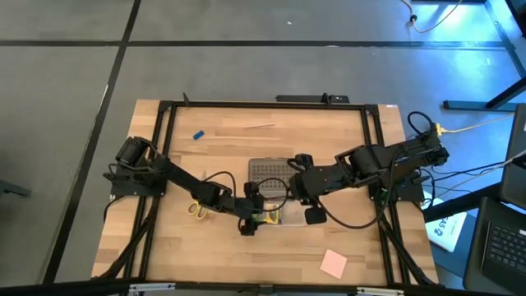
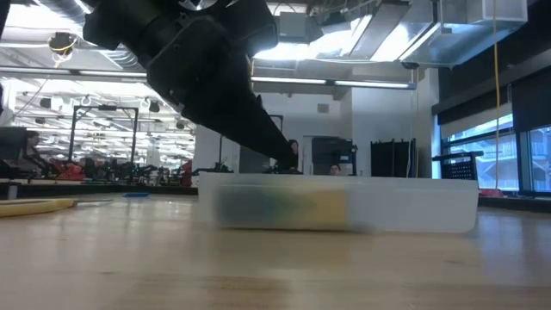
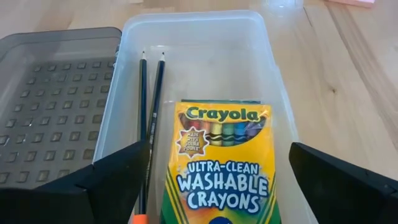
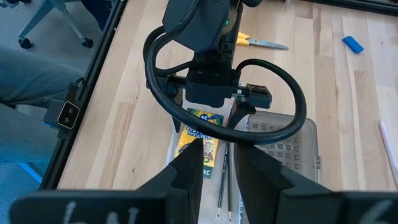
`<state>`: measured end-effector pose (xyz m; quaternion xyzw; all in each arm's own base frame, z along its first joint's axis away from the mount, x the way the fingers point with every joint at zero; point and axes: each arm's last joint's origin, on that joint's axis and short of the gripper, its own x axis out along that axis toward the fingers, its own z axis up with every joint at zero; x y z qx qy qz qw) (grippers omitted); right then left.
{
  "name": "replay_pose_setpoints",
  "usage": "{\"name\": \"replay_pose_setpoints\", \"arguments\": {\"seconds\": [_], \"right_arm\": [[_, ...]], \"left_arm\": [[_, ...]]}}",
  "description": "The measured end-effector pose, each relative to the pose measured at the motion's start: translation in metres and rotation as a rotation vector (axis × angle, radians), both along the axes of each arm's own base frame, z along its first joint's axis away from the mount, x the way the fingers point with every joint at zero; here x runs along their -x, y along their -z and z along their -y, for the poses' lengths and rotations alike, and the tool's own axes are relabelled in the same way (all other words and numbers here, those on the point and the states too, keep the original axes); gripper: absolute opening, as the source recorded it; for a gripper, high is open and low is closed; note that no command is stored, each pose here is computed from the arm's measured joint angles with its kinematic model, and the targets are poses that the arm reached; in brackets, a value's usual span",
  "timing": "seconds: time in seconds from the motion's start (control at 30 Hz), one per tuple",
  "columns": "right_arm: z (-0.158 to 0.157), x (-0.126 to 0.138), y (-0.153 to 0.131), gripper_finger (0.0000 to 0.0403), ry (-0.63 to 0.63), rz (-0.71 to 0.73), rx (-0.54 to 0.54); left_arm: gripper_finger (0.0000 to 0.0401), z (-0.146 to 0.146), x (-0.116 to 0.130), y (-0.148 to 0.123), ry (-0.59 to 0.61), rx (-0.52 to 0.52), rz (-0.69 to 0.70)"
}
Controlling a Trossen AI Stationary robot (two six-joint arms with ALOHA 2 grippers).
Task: Pack school essentials
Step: Put the yellow scissors into the transparent supply box
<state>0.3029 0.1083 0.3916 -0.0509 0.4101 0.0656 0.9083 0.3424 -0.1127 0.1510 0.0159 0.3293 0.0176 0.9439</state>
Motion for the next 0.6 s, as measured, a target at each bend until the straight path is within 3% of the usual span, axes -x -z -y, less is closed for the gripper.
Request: {"name": "replay_pose_setpoints", "arguments": {"seconds": [0.33, 0.6], "right_arm": [[0.000, -0.001, -0.001, 0.0092, 0.000, 0.014, -0.006], [-0.001, -0.002, -0.001, 0.0092, -0.001, 0.019, -0.008]], "left_arm": [[0.0381, -0.006, 0.013, -0.031, -0.050, -0.036, 0.019], [0.0381, -0.013, 0.045, -0.051, -0.225, 0.039, -0.108]]}}
